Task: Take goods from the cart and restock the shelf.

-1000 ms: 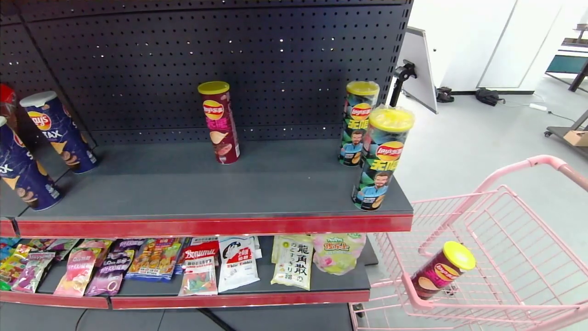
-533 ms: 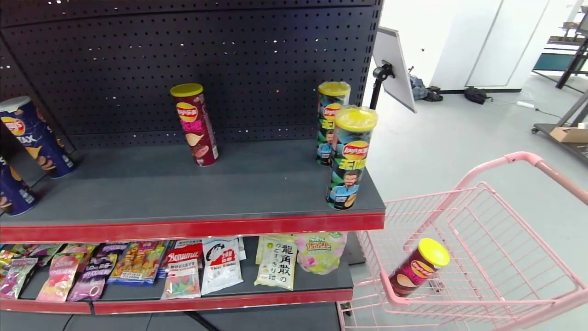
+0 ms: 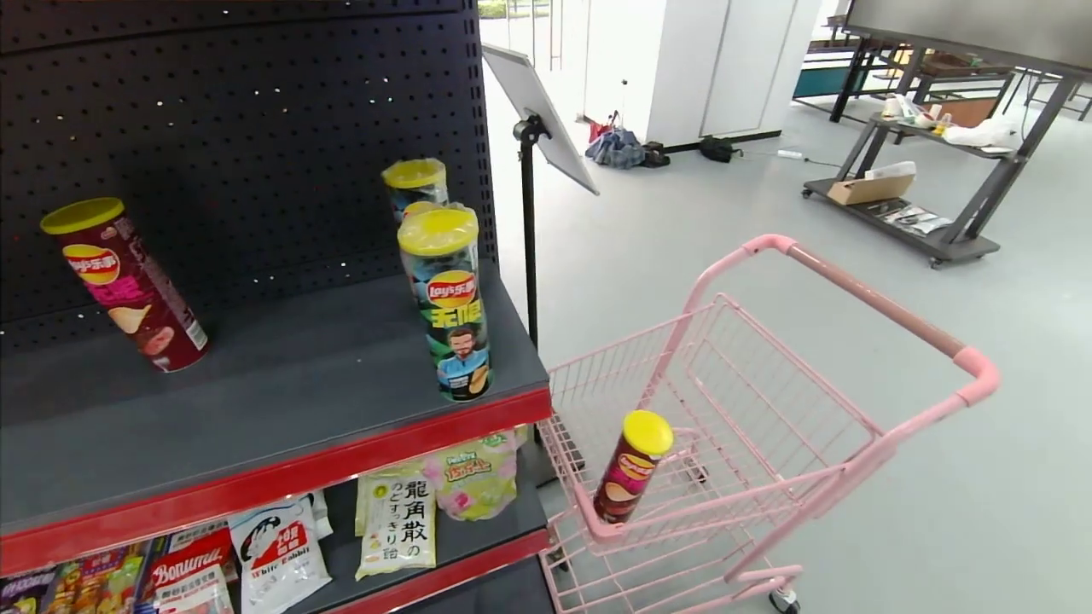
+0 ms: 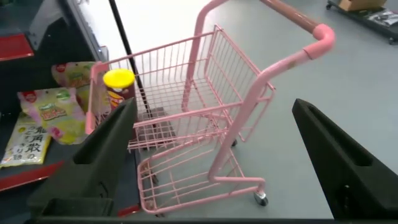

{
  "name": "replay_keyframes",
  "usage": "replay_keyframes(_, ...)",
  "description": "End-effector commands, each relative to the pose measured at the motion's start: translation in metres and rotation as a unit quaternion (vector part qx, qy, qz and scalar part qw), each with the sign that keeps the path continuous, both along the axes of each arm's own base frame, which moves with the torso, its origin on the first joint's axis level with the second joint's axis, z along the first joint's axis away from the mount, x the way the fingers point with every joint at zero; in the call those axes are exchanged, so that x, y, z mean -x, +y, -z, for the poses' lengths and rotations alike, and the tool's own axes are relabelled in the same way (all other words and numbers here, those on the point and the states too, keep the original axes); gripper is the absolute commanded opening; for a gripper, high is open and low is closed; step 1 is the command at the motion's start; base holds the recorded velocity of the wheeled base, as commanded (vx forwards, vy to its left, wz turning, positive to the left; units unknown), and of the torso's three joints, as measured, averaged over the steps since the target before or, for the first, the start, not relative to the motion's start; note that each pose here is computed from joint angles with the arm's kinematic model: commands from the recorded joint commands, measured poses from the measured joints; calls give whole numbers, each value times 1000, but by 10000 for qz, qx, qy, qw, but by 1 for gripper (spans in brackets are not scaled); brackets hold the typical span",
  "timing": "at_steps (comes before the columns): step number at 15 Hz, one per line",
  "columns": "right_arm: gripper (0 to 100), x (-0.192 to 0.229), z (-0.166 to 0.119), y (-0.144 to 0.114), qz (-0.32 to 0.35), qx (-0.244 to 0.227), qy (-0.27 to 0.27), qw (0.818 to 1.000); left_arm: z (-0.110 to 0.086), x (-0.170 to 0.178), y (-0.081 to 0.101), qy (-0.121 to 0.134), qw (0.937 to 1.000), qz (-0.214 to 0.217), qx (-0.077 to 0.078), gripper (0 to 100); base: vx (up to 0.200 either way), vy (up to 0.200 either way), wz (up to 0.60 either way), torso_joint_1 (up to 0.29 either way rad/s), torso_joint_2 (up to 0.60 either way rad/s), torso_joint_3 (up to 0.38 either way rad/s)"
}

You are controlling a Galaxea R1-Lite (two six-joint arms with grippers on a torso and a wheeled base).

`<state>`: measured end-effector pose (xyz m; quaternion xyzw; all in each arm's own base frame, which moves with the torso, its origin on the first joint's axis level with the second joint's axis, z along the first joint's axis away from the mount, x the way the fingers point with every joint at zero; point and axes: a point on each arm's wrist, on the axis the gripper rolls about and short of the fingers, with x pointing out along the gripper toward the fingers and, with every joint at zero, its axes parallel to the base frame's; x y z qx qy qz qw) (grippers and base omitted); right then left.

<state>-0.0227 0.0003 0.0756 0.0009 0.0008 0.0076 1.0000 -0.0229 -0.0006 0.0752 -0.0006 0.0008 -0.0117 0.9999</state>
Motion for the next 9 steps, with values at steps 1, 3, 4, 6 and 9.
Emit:
replay_keyframes(1, 100, 0, 0, 0, -1, 1, -7, 10000, 0, 0, 0, 8, 10000, -2, 1, 100, 0, 0, 0, 0, 0, 0)
replay_keyframes(3, 100, 0, 0, 0, -9, 1, -7, 10000, 0, 0, 0, 8, 10000, -2, 1, 100, 0, 0, 0, 0, 0, 0)
replay_keyframes(4, 100, 0, 0, 0, -9, 1, -7, 10000, 0, 0, 0, 8, 10000, -2, 1, 100, 0, 0, 0, 0, 0, 0)
replay_keyframes(6, 100, 0, 0, 0, -1, 1, -7, 10000, 0, 0, 0, 8, 10000, -2, 1, 100, 0, 0, 0, -119, 295, 173)
replay_keyframes(9, 100, 0, 0, 0, -9, -7, -7, 10000, 0, 0, 0, 8, 10000, -2, 1, 100, 0, 0, 0, -134, 347, 199)
